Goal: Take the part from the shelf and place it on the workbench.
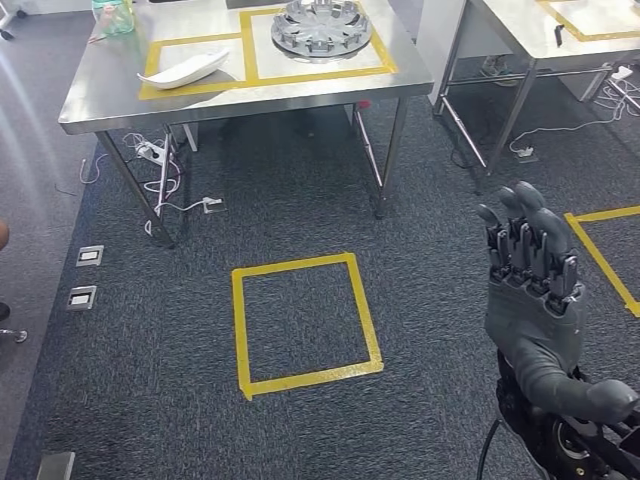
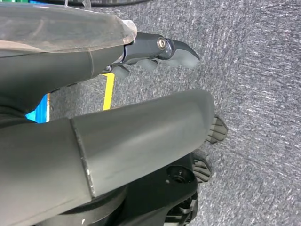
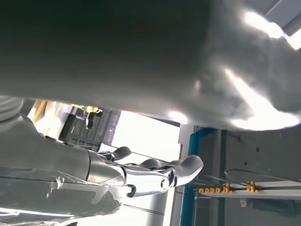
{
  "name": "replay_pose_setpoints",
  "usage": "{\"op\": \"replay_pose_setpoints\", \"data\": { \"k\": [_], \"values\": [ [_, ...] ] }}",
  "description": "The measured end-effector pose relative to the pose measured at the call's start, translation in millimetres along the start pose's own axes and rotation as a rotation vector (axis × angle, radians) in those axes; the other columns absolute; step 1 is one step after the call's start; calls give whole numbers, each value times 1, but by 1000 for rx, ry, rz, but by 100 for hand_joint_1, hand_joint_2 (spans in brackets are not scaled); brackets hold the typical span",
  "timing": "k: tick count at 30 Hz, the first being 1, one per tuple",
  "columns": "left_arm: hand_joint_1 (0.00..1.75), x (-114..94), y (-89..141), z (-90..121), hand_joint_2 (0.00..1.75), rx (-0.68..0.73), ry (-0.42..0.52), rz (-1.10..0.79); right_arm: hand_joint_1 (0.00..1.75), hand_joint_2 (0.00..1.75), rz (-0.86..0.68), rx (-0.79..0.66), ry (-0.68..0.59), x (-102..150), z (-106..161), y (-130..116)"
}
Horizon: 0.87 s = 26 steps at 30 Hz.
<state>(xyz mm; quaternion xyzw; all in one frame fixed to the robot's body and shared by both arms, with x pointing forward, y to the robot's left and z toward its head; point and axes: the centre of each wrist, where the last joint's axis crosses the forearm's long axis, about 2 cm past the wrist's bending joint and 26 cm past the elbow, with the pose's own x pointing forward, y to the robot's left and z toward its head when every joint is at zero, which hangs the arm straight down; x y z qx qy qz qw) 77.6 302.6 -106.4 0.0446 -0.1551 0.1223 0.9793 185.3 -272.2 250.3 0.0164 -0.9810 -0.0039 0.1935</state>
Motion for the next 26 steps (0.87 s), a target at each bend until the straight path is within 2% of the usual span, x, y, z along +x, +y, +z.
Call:
{"op": "replay_pose_setpoints", "data": {
  "k": [13, 19, 26],
  "values": [
    [0, 1, 6, -1, 0, 21, 13, -2, 0, 0, 86, -9, 28, 5, -2, -6],
    [0, 3, 12, -1, 0, 36, 3, -7, 0, 0, 52, 2, 31, 5, 2, -7],
    [0, 2, 8, -1, 0, 36, 5, 3, 0, 0, -2, 40, 41, 0, -3, -5]
  ]
}}
